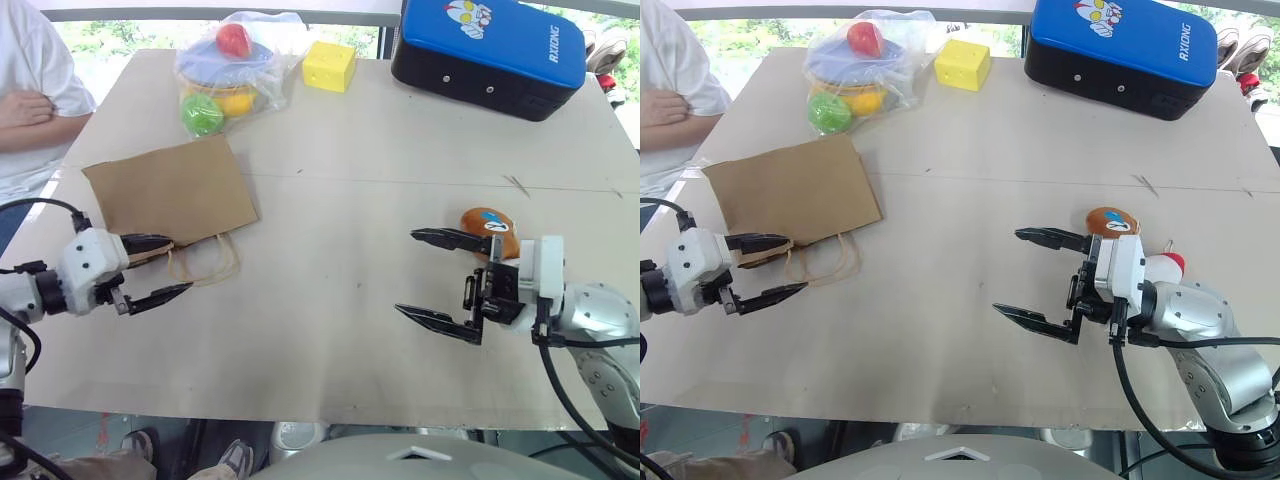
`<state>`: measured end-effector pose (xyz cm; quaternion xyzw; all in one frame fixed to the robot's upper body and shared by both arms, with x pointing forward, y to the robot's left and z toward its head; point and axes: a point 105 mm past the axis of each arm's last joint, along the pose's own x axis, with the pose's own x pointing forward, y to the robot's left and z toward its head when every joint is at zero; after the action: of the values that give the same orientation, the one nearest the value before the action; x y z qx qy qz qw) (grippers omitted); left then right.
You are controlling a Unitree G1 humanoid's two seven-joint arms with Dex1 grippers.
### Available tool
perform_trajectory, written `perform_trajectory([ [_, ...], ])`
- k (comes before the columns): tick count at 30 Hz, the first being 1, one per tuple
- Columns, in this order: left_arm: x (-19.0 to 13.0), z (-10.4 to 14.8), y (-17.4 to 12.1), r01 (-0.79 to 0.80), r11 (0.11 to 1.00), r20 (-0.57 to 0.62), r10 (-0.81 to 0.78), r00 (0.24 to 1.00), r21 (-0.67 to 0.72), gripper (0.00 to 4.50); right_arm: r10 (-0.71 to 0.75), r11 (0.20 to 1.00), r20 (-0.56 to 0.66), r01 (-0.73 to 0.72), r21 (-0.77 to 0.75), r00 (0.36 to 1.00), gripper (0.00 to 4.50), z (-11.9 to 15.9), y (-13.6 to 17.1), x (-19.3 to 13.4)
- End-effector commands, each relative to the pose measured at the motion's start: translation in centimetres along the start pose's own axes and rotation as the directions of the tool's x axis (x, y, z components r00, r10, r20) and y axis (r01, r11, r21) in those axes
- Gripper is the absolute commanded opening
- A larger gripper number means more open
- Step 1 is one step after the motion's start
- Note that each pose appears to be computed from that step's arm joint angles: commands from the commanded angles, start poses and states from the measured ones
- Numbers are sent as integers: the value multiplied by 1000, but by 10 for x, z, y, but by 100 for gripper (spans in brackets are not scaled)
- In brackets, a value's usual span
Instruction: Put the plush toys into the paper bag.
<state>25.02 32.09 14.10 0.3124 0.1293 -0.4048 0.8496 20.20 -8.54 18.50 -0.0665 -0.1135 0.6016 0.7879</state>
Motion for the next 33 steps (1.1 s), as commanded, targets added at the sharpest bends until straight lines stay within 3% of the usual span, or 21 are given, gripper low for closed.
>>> perform_trajectory([
  [1,-2,7,5,4,999,-5,-4,1000,54,314,32,999,-21,-32,-36,999,450,5,5,1],
  [6,-2,11,4,20,999,20,-21,1000,38,83,35,999,-55,-37,-25,998,450,1,6,-3],
  [7,-2,13,5,19,1000,32,-20,999,23,71,36,999,-58,-37,-22,998,450,1,7,-3],
  [8,-2,16,5,21,1000,47,-21,999,1,10,35,999,-61,-36,-20,998,450,0,7,-3],
  [14,10,58,9,43,969,241,18,970,-245,3,-40,999,-63,38,-34,997,450,-2,-1,-1],
  [20,54,141,-27,270,909,507,-78,858,-318,3,-195,977,-205,208,48,959,450,-20,-21,9],
  [21,62,147,-33,290,902,527,-85,845,-320,0,-212,962,-196,241,132,957,425,-19,-27,10],
  [23,75,152,-43,328,883,560,-93,823,-336,0,-211,961,-191,239,141,959,374,-16,-33,13],
  [25,86,155,-49,355,867,593,-88,801,-350,0,-226,960,-203,254,121,953,291,-16,-43,18],
  [26,91,158,-51,368,859,609,-86,789,-355,0,-215,962,-214,244,121,953,215,-17,-45,22],
  [27,94,160,-52,380,854,622,-88,778,-355,0,-197,966,-231,229,120,953,167,-19,-46,26],
  [28,97,163,-54,397,848,636,-93,766,-353,0,-167,973,-248,200,114,954,149,-22,-45,31],
  [30,100,168,-56,423,838,653,-109,749,-345,0,-114,982,-262,148,113,958,39,-27,-43,42],
  [31,100,170,-57,434,834,659,-117,743,-341,0,-97,984,-254,131,119,962,5,-29,-44,48],
  [33,99,171,-56,447,831,667,-128,734,-332,0,-69,984,-232,105,147,970,5,-36,-47,62],
])
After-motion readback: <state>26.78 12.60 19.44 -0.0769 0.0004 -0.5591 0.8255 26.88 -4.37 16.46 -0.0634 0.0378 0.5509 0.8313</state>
